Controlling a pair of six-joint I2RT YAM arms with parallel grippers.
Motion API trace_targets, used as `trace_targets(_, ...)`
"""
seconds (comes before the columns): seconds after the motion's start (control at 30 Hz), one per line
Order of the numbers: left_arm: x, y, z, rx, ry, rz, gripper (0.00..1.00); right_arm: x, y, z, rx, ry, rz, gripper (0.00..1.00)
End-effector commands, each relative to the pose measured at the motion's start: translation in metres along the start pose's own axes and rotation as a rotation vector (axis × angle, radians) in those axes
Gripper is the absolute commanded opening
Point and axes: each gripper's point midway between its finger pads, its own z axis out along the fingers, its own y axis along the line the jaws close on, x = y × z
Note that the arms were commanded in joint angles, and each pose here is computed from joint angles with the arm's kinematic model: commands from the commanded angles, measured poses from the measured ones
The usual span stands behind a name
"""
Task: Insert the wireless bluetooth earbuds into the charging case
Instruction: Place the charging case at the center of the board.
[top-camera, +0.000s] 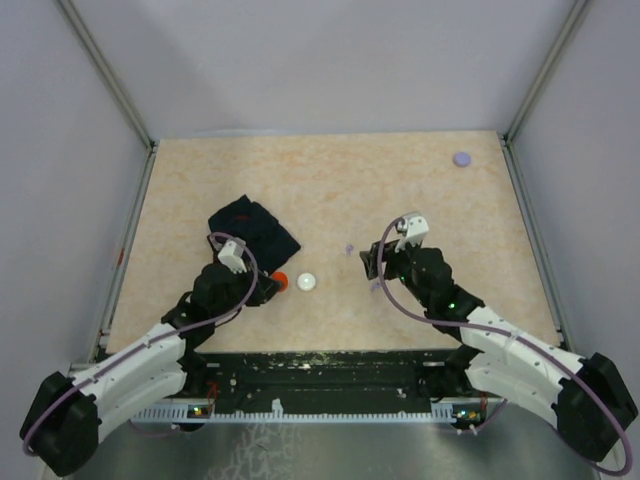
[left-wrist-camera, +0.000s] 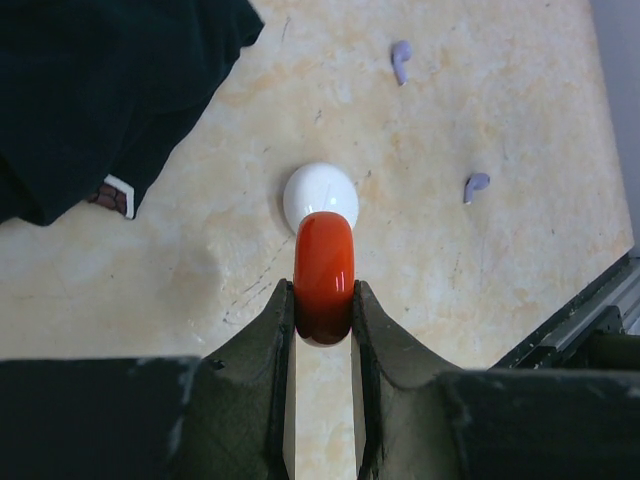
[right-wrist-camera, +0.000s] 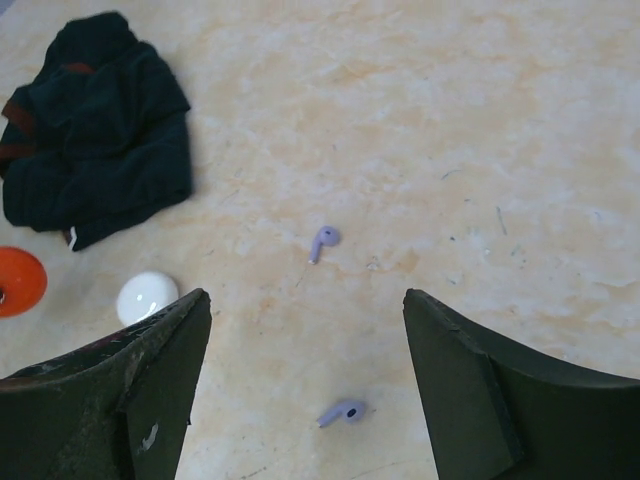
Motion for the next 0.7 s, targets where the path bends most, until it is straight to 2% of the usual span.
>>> trace_targets(0.0, 0.007, 0.009, 0.009, -0.044, 0.021, -0.070, 0.04, -0.050, -0.020, -0.010, 0.113, -0.228, 0.067, 0.78)
trace_targets(0.37, 0.025, 0.020, 0.040, -0.116, 0.141, -0.102, 0.13, -0.055, -0.025, -0.020, 0.130, -0.279, 0.081, 0.78)
trace_targets(0.67, 0.027, 0.025, 0.047, -0.162, 0.170, -0.096, 0.41, -0.055, -0.027, -0.020, 0.140, -0.277, 0.080, 0.78)
